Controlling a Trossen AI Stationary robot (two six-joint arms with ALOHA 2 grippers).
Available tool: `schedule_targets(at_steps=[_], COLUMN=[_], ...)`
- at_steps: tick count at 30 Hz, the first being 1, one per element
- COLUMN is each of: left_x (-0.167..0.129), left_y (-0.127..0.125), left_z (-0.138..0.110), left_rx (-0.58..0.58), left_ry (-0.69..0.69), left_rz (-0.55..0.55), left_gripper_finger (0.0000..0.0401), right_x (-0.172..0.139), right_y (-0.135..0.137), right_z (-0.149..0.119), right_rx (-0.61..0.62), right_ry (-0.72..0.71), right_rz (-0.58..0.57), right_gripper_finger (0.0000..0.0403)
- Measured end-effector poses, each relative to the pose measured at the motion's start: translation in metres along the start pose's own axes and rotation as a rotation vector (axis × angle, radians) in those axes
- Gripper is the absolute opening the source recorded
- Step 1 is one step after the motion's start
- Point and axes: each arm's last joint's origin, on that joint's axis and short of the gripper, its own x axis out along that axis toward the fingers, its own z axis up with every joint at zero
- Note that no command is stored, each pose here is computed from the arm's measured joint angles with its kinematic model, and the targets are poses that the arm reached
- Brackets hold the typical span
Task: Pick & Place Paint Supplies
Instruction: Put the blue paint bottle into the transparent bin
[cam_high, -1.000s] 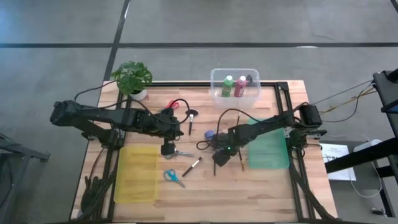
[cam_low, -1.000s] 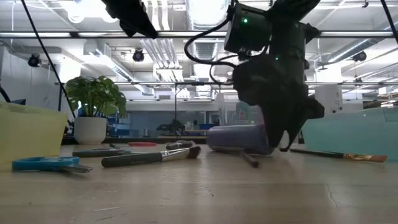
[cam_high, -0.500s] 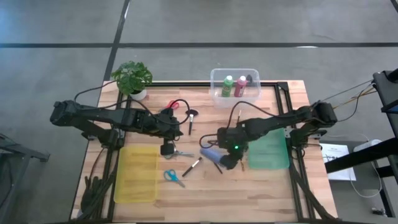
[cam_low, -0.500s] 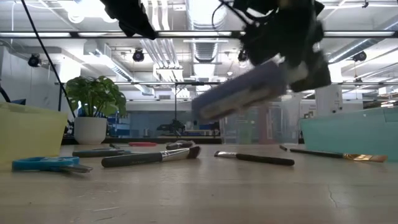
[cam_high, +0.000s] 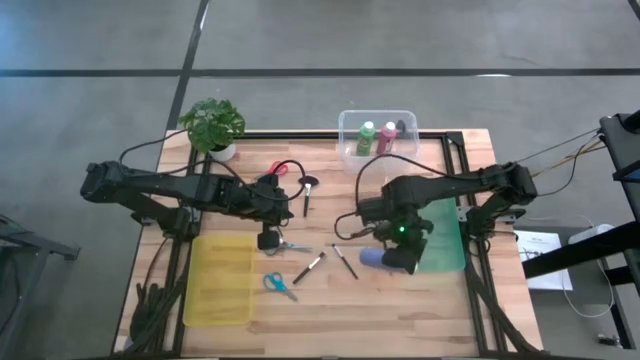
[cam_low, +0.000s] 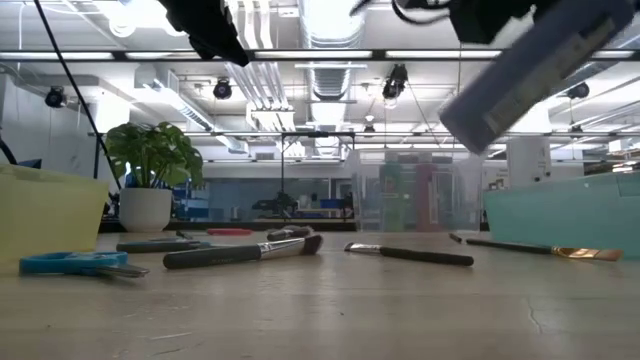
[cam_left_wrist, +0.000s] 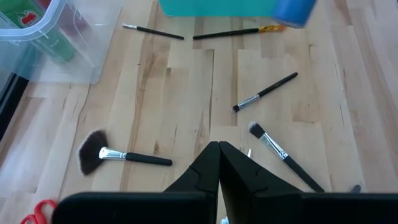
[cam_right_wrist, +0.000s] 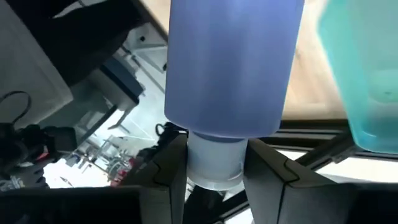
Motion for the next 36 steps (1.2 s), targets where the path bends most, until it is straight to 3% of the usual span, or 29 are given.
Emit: schedule_targets(at_steps=[6, 12, 17, 21, 26, 36], left_x=[0.000, 0.000, -0.002, -0.006, -0.014, -0.025], left_y=[0.000, 0.000, 0.002, 0.003, 0.006, 0.007], left_z=[0.000, -0.002, -0.017, -0.032, -0.042, -0.039], left_rx=[0.012, 0.030, 0.054, 0.080, 0.088, 0.030], left_ry=[0.000, 0.018, 0.171, 0.339, 0.436, 0.360], left_rz=[0.000, 0.002, 0.013, 0.024, 0.032, 0.033], left_gripper_finger=[0.0018, 0.0018, 0.0018, 0.0018, 0.0018, 0.0018], right_x=[0.018, 0.059, 0.070, 0.071, 0.063, 0.075], right_y=[0.033, 0.044, 0.042, 0.043, 0.048, 0.067], right_z=[0.007, 0.027, 0.039, 0.039, 0.026, -0.034], right_rx=[-0.008, 0.009, 0.045, 0.070, 0.118, 0.279], right_ry=[0.084, 0.235, 0.265, 0.304, 0.333, 0.432], right_rz=[-0.018, -0.029, -0.044, 0.006, 0.069, 0.007], right_gripper_finger=[0.0113, 0.0113, 0.0113, 0.0113, 0.0113, 0.0113])
